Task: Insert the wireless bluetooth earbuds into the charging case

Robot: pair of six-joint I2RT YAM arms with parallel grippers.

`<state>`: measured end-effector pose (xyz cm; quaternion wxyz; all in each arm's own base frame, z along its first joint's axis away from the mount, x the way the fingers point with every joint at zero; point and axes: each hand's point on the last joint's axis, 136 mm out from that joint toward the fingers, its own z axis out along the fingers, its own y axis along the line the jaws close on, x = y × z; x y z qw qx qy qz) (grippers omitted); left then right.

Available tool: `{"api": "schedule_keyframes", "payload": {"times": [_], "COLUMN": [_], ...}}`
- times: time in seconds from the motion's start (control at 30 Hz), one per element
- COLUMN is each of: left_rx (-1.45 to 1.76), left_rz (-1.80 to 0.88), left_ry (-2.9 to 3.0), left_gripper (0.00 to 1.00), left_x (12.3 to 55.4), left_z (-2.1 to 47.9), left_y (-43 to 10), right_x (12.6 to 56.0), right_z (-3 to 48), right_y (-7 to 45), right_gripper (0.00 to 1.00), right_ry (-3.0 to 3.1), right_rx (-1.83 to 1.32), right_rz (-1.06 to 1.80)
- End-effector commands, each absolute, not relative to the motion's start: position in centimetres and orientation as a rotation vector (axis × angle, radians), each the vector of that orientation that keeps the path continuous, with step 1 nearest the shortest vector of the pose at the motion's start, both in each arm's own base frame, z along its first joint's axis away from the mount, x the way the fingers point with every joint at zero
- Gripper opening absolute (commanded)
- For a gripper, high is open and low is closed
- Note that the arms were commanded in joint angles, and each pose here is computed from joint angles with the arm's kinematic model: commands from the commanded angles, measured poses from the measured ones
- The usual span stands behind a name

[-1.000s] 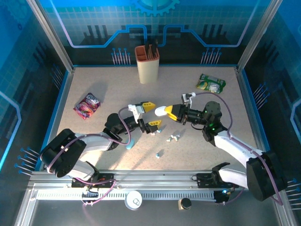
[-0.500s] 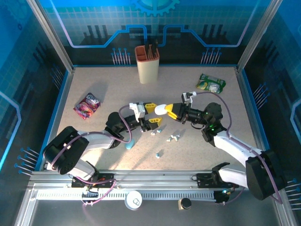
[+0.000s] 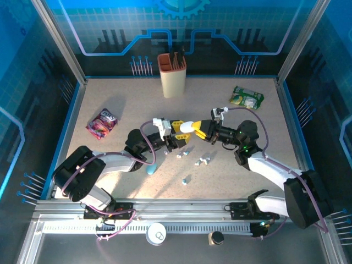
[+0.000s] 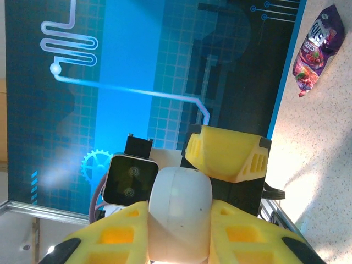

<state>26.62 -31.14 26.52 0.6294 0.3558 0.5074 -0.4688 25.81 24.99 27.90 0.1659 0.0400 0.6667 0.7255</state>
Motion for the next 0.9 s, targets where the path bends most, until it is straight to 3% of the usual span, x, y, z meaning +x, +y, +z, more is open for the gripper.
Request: {"api": "schedule_keyframes", "payload": {"times": [0.0, 0.33, 0.57, 0.73, 0.87], "left_rx": [0.84, 0.839, 0.881, 0.902, 0.928], "left_rz": [-1.097, -1.099, -1.085, -1.105, -1.134], "left_ry": [1.101, 1.106, 1.166, 1.216, 1.25], "left_gripper": [0.44, 0.34, 0.34, 0.35, 0.35], "left_x": [25.9, 25.8, 25.6, 25.0, 24.2], "left_z": [27.8, 27.6, 25.7, 24.3, 23.2], "left_y": [-31.7, -31.6, -31.8, -31.6, -31.5], "right_x": [25.4, 25.5, 25.5, 25.8, 25.4], "right_z": [27.7, 27.3, 27.8, 26.0, 25.0], "right_y": [25.3, 25.3, 24.4, 22.3, 20.4], "right_gripper": [0.22, 0.29, 0.67, 0.76, 0.79], "right_ry": [1.894, 1.922, 1.927, 2.022, 2.09], "right_rx": [0.097, 0.111, 0.051, -0.037, -0.296], "right_rz": [2.079, 2.058, 1.943, 1.651, 1.292]}}
